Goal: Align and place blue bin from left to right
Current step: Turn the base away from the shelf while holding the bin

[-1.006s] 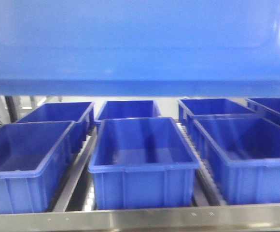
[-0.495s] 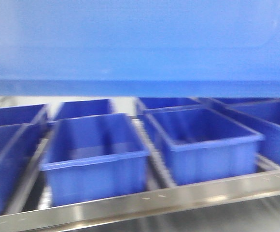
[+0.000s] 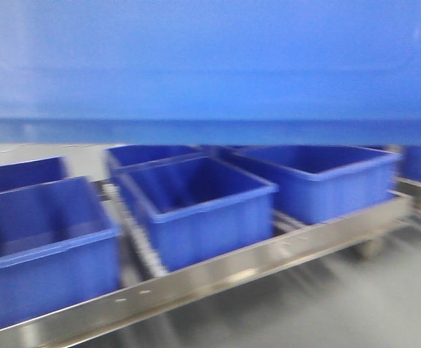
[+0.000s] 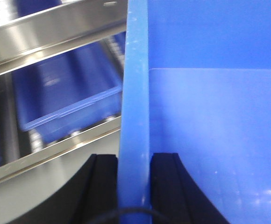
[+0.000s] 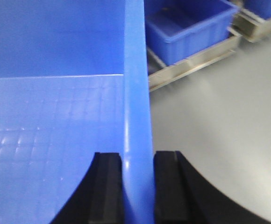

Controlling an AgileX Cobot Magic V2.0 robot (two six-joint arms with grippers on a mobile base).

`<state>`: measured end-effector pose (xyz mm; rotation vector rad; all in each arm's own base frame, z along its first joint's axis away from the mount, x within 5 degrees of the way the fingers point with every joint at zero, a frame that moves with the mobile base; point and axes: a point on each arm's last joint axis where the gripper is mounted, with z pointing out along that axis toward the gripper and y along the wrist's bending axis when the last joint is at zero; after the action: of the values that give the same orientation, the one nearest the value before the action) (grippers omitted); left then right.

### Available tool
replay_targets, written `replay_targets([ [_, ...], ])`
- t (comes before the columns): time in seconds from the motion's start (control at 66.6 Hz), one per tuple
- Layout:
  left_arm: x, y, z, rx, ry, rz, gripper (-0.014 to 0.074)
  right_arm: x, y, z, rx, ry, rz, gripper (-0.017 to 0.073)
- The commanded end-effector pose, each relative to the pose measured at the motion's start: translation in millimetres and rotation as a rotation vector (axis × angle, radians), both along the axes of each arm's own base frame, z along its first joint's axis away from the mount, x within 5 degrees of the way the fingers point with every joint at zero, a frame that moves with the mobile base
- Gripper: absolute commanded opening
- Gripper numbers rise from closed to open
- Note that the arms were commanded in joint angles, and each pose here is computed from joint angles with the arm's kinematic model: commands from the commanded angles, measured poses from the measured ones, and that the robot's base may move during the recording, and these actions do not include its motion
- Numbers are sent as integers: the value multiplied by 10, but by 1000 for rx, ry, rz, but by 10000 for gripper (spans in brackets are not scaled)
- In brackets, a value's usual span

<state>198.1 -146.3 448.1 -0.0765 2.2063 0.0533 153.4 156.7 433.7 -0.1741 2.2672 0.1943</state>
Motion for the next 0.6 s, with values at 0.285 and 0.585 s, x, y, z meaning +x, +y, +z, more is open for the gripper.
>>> replay_targets([
  [0.285, -11, -69, 89, -45, -77, -69, -111, -5, 50, 104, 69, -80, 58, -78],
  [0.585, -11, -69, 89, -45, -77, -69, -111, -5, 50, 104, 69, -80, 58, -78],
])
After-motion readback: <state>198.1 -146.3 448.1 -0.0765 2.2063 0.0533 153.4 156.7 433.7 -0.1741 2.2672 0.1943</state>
